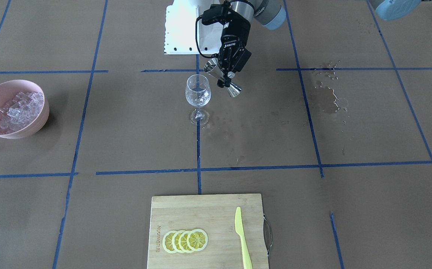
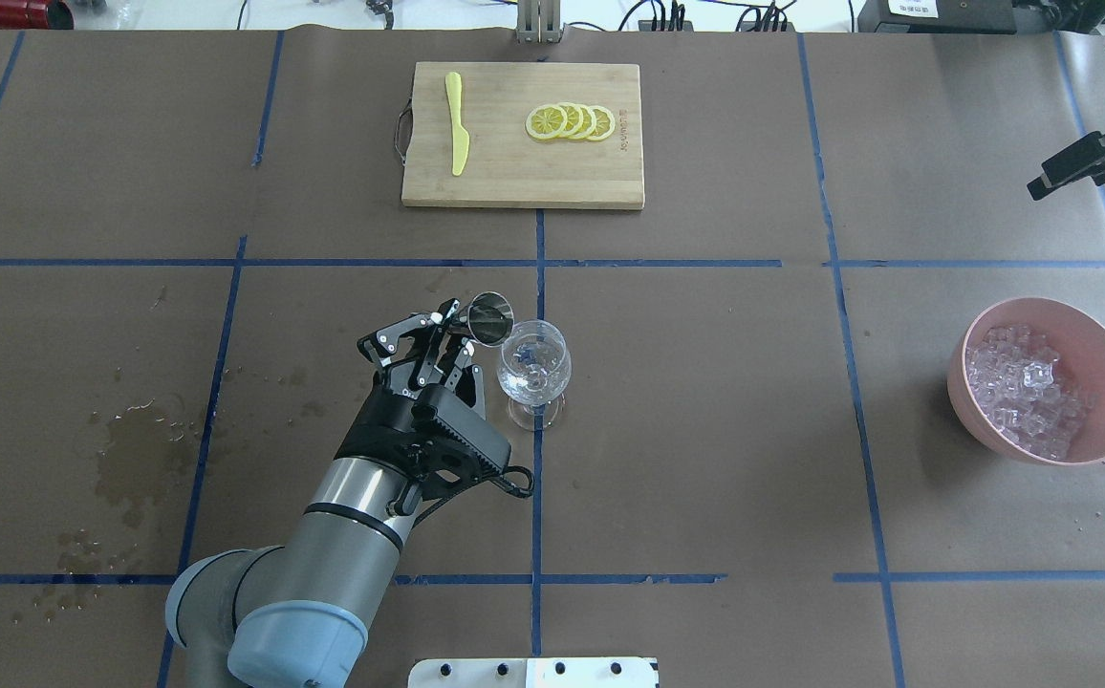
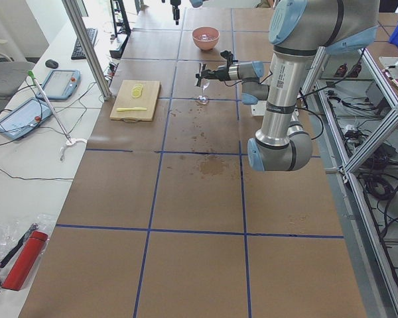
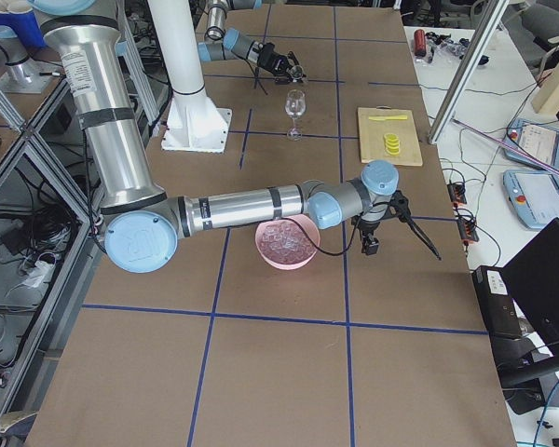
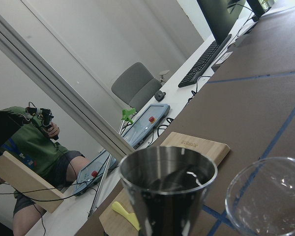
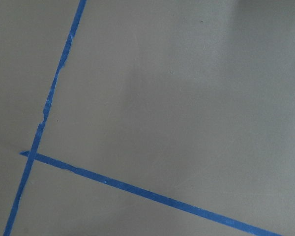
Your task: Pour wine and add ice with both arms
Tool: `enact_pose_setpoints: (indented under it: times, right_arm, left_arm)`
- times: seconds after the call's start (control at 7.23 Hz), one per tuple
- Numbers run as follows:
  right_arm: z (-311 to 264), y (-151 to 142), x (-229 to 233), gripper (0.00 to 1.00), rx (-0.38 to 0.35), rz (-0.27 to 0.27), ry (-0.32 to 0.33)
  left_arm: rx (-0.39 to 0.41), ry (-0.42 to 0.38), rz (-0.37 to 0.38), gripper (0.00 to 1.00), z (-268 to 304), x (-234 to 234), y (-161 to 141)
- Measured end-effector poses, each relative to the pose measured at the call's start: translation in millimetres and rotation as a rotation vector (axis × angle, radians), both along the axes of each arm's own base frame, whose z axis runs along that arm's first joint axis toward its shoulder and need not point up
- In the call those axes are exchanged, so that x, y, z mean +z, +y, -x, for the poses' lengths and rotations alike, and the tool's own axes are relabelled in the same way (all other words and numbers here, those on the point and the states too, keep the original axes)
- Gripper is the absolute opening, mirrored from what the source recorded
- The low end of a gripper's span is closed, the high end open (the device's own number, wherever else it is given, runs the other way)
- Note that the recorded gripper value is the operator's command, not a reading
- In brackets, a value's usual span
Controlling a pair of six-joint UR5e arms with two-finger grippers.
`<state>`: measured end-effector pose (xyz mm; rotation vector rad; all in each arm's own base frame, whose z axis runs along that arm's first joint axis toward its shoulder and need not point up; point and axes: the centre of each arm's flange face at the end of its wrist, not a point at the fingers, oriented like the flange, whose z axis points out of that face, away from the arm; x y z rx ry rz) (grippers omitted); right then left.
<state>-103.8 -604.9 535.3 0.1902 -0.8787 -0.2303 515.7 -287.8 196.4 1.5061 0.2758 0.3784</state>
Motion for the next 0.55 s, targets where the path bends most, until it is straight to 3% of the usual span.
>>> enact_pose_setpoints:
  times: [0.55]
  right_arm:
    - [0.0, 0.0, 0.1, 1.00, -0.001, -0.001, 0.000]
  left_arm:
    - [0.029, -0.223, -0.061, 0.00, -5.8, -7.4, -10.1]
